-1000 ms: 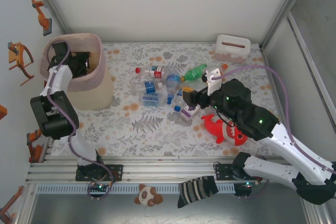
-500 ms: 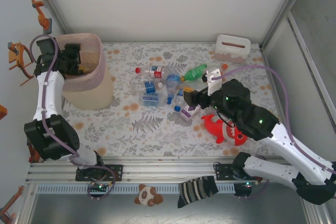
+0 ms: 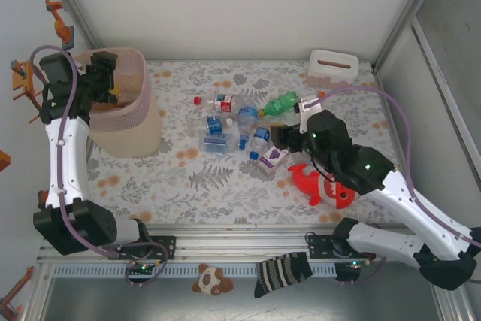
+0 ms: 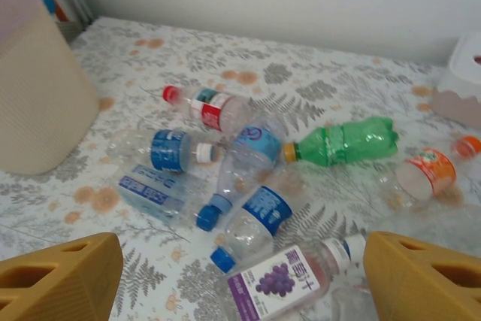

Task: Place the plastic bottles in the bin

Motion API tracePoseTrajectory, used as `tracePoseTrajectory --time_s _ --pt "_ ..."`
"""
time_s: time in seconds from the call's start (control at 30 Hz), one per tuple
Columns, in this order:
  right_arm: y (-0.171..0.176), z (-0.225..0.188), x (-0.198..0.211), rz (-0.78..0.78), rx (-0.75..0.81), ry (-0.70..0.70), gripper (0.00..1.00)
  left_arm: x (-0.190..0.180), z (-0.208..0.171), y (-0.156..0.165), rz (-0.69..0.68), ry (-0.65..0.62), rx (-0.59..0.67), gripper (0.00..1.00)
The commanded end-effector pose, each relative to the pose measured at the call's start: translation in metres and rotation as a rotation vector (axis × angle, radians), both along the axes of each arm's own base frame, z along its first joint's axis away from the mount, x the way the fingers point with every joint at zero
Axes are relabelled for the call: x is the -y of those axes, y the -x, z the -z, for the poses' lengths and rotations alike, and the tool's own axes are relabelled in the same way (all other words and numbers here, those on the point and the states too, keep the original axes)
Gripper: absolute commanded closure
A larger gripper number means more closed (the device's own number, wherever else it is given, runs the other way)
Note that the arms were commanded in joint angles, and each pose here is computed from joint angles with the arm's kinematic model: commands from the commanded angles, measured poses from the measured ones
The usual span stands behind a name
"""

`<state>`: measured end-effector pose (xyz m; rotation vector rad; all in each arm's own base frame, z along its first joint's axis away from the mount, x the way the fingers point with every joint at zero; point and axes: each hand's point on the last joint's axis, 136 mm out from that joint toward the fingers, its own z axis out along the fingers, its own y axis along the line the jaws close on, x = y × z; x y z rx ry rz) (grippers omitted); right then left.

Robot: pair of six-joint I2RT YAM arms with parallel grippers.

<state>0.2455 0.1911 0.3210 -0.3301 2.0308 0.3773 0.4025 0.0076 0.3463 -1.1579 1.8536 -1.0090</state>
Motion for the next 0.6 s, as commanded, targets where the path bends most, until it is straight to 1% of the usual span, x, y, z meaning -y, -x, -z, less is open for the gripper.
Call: tracePoseTrajectory --time_s 0.0,0.2,0.3,0.4,0.57 --pt "-0.006 0.013 0.014 0.101 -0.090 -0.028 0.20 0.020 -0.022 0.018 0.125 -0.118 0.092 0.21" --pt "-0.016 0.056 0.025 0.209 -0.275 -0.060 0.22 0.044 -0.034 0.040 0.244 -0.238 0.180 0.21" --pt "-0.020 0.074 0.027 0.277 -0.332 -0.081 0.21 0.054 -0.037 0.052 0.294 -0.290 0.218 0.21" --pt "-0.026 0.096 0.034 0.420 -0.400 -0.107 0.21 0.063 -0.037 0.064 0.332 -0.326 0.247 0.21" --pt "-0.029 0.138 0.029 0.586 -0.544 -0.113 0.19 0.073 -0.028 0.076 0.368 -0.356 0.278 0.23"
